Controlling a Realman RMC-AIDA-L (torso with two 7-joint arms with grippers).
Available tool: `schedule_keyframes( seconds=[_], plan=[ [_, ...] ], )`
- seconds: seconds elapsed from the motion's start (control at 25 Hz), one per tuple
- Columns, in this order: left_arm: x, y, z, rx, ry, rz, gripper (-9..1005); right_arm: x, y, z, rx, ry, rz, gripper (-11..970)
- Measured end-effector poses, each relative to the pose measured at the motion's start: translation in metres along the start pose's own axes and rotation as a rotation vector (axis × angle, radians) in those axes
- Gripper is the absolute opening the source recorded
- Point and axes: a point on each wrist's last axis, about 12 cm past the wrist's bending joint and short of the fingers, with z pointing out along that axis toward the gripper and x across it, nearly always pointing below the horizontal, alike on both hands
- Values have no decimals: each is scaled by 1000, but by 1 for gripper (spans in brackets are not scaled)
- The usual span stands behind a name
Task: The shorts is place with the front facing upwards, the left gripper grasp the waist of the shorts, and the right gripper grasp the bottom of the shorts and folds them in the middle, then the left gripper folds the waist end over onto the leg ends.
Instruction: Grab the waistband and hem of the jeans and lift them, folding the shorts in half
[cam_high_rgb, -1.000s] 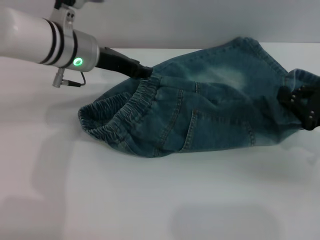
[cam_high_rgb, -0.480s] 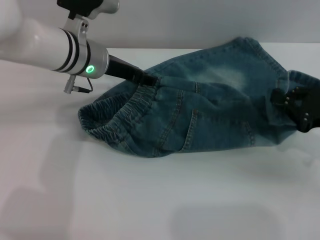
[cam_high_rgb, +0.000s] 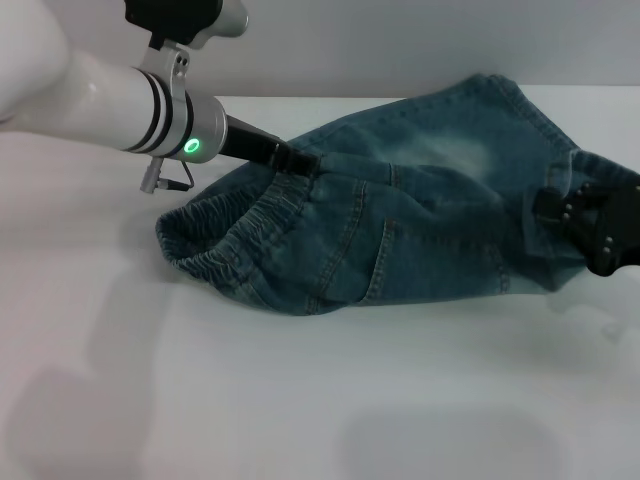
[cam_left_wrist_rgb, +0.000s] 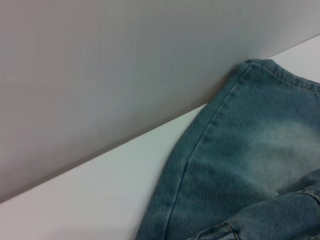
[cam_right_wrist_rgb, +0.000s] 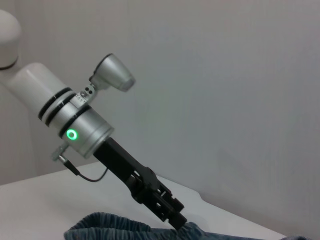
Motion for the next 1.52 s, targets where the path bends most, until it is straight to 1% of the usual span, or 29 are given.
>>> schedule_keyframes(
  seconds=[0.2, 0.44, 0.88, 1.08, 1.52],
  plan=[
    [4, -3, 7, -12, 3, -2, 615, 0, 2, -1, -13, -6, 3, 82],
    [5, -6, 11, -39, -9, 3, 615, 0, 5, -2, -32, -15, 5, 84],
    [15, -4, 15, -50, 22, -18, 614, -2, 12, -8, -80, -46, 5, 88],
    [21, -3, 17, -49, 40, -29, 614, -2, 13, -10, -79, -47, 6, 89],
    [17, -7, 17, -31, 37, -32, 613, -1, 12, -10, -68, -45, 1, 93]
  ],
)
